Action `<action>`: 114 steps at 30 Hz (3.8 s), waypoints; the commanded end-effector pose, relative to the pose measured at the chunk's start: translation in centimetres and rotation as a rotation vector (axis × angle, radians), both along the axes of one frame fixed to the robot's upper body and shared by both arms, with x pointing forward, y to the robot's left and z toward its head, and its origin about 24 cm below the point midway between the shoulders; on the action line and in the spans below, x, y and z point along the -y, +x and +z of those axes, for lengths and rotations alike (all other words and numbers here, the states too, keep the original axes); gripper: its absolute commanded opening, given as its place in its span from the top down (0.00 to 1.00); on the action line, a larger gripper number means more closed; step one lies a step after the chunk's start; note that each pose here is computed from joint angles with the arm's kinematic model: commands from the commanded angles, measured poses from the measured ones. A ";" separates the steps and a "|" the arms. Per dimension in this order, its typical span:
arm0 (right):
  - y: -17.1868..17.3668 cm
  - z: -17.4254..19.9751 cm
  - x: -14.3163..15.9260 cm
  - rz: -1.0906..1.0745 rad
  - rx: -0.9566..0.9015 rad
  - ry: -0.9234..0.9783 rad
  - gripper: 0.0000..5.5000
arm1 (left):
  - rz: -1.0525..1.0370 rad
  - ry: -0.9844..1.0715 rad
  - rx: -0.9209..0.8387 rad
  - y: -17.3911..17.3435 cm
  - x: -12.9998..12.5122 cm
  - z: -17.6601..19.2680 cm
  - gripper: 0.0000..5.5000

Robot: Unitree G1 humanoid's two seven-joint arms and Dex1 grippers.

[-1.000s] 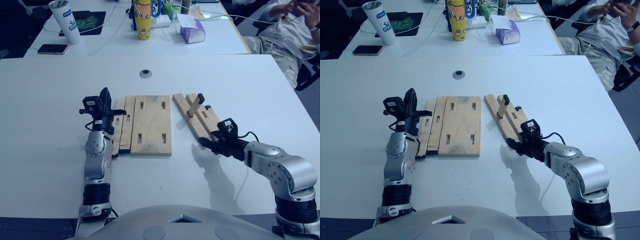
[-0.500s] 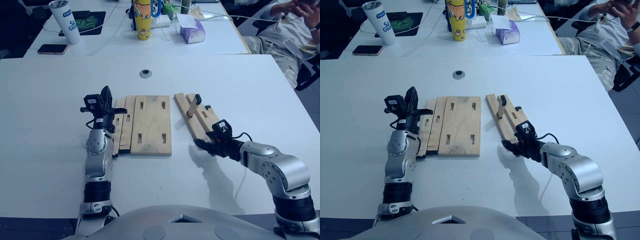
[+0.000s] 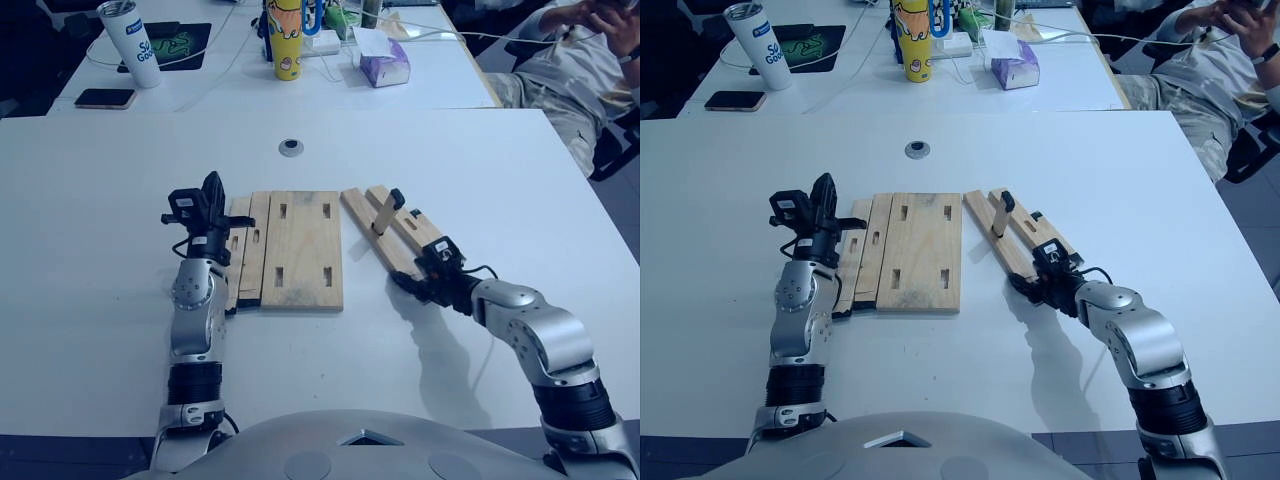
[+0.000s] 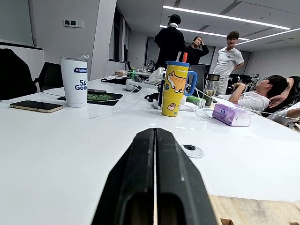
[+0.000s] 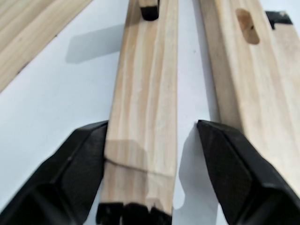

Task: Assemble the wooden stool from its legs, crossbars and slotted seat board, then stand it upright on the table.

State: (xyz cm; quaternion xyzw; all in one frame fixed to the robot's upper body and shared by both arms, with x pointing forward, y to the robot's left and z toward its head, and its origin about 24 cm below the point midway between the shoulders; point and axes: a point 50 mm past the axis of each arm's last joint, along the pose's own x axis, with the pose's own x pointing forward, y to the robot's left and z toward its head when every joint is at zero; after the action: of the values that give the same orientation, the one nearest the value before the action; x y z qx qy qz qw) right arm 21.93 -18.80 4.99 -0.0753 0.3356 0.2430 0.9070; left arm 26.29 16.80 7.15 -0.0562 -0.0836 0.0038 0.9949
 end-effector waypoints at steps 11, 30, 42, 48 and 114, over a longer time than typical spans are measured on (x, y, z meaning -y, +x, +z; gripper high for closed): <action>0.8 -2.3 -1.3 -0.004 -0.016 0.023 0.41 | -0.030 0.026 0.015 1.1 -0.2 0.7 1.00; 2.4 -1.4 -2.4 -0.005 0.156 0.114 0.63 | -0.041 0.036 0.020 1.5 -0.3 0.9 1.00; 5.1 4.2 -2.9 0.065 0.592 0.225 0.63 | -0.132 -0.138 -0.031 2.0 0.6 0.9 1.00; 5.0 5.4 -3.5 0.310 0.703 0.143 0.63 | -0.444 -0.613 -0.212 0.9 3.7 0.4 0.92; 3.2 5.3 -5.3 0.570 0.625 0.220 0.63 | -0.746 -0.930 -0.137 -0.7 5.0 4.2 0.35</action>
State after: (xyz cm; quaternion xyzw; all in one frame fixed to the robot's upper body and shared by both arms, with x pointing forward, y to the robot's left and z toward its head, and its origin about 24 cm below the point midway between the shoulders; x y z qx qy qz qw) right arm 25.38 -13.52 10.20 -0.1460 -0.0239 0.4772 0.8662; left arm 25.46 11.78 10.77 -0.5173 0.0267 -0.3041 0.7995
